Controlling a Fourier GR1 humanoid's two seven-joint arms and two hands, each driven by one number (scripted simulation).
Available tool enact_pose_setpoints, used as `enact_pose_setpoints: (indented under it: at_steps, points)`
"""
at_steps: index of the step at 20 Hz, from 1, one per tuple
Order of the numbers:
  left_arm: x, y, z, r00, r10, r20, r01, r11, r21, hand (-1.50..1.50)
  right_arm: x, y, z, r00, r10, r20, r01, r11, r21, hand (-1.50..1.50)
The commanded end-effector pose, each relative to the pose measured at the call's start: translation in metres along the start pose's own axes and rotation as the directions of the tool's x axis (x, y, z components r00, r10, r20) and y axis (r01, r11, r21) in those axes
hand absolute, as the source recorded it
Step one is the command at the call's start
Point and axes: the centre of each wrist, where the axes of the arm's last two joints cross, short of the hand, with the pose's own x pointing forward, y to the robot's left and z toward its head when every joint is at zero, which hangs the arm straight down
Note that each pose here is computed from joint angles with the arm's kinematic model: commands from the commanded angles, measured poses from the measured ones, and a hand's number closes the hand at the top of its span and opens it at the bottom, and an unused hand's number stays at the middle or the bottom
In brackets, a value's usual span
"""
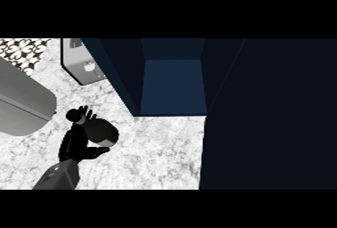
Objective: Pick up the wine, place it into the cabinet and close the cabinet
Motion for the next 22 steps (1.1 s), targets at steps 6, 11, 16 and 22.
enact_pose_setpoints:
  at_steps: [6, 11, 16, 22]
  points:
    - [-0.002, 0.007, 0.007, 0.999, 0.045, 0.017, -0.044, 0.997, -0.069, 1.50, 0.013, -0.001, -0.001, 1.000, -0.002, -0.007, 0.002, 1.000, -0.008, -1.50]
    - [-0.013, -0.009, 0.006, 0.999, 0.039, -0.001, -0.039, 0.997, -0.063, 1.50, 0.010, -0.008, -0.001, 1.000, -0.002, 0.000, 0.002, 1.000, 0.000, -1.50]
    - [-0.024, -0.010, 0.019, 1.000, 0.026, 0.018, -0.025, 0.997, -0.076, 1.50, 0.002, -0.009, -0.011, 1.000, 0.027, -0.010, -0.027, 1.000, 0.000, -1.50]
    - [-0.049, 0.019, 0.100, 0.999, -0.006, 0.031, 0.008, 0.998, -0.060, 1.50, -0.003, -0.017, 0.005, 0.999, 0.047, -0.009, -0.048, 0.999, -0.010, -1.50]
